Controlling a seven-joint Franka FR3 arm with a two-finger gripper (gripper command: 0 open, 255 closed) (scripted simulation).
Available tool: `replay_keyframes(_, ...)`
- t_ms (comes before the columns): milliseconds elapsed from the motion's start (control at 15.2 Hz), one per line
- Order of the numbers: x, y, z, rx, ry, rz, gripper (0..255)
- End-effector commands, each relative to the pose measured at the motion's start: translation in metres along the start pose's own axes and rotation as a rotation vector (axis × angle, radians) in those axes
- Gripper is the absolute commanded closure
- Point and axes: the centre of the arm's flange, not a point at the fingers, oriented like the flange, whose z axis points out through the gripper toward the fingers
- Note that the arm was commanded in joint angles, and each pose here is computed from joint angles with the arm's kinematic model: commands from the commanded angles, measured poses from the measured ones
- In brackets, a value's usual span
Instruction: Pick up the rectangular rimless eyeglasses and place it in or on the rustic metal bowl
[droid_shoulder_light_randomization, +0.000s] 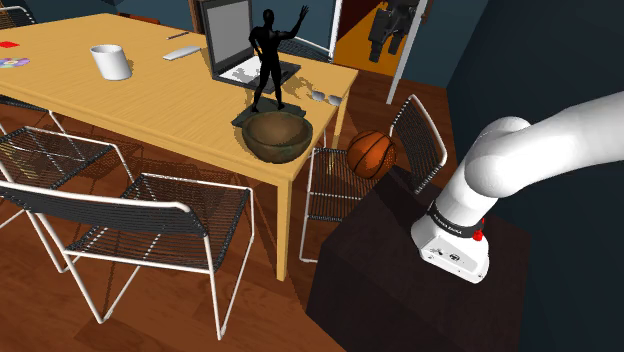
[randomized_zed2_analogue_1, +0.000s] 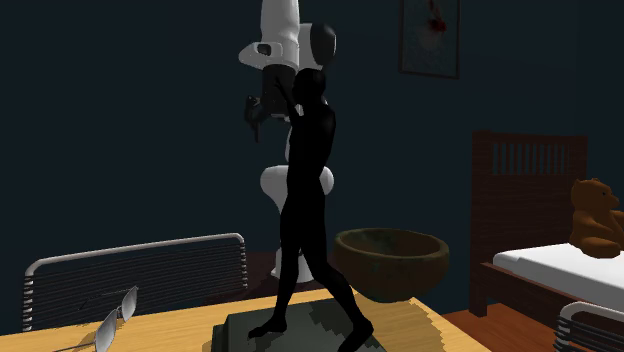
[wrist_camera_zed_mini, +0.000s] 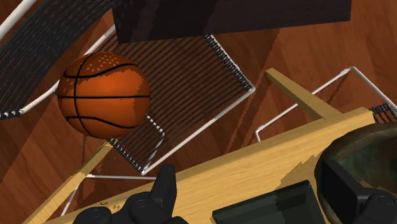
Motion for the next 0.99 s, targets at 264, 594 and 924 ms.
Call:
replay_keyframes(264,0.031,0.028,0.032,0.001,-0.001,-0.045,0)
replay_keyframes(594,0.072,0.060,0.073,0.002,-0.002,-0.101,0)
replay_keyframes(924,0.115,0.090,0.114,0.002,-0.003,-0.158,0)
